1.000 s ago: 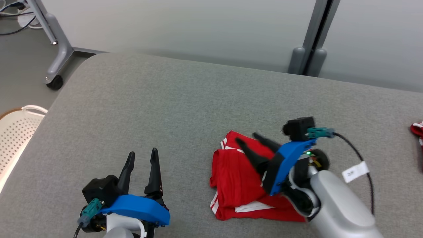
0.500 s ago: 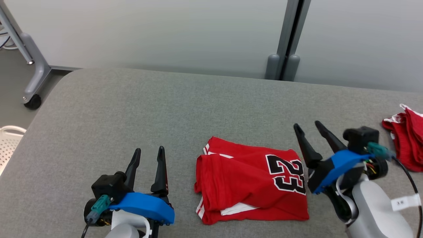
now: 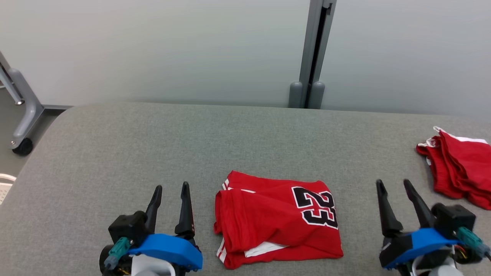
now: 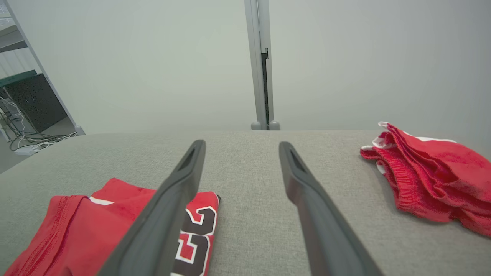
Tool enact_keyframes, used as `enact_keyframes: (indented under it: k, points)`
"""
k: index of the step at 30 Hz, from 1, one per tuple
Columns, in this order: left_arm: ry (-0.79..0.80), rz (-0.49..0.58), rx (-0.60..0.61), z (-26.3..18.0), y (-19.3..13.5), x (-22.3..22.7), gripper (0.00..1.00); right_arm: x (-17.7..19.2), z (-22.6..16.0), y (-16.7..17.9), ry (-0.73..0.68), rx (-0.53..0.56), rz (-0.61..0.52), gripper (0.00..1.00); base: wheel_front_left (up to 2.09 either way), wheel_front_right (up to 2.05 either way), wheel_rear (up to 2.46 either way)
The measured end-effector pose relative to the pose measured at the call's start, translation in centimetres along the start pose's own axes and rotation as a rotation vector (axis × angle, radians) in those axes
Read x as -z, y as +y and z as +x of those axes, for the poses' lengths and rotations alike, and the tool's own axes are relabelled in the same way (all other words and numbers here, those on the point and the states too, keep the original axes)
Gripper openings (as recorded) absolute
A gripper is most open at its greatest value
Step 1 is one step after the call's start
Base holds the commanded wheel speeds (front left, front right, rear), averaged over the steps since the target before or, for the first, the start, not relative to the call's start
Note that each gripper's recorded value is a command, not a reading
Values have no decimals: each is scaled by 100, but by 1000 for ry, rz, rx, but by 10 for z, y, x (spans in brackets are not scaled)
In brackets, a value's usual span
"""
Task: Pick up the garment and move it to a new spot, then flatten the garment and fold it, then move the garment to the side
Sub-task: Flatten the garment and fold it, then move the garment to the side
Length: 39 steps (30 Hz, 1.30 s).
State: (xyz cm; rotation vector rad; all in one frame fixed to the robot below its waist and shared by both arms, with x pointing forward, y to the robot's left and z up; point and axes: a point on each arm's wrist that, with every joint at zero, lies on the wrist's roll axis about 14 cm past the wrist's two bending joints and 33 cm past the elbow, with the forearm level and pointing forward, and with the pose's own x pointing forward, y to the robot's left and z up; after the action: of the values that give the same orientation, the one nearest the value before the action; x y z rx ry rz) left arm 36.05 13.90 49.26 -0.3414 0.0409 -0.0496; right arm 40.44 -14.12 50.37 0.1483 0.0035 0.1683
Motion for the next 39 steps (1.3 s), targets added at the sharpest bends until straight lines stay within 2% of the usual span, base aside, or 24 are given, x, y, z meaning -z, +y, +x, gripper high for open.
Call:
enact_keyframes:
  k: [7, 39]
  points:
    - [-4, 6, -29, -2, 12, 0, 100, -5, -17, -8, -17, 34, 53, 100, 0, 0, 0]
    - [48, 61, -41, -3, 28, 12, 100, 12, -16, -5, 51, 26, 53, 100, 0, 0, 0]
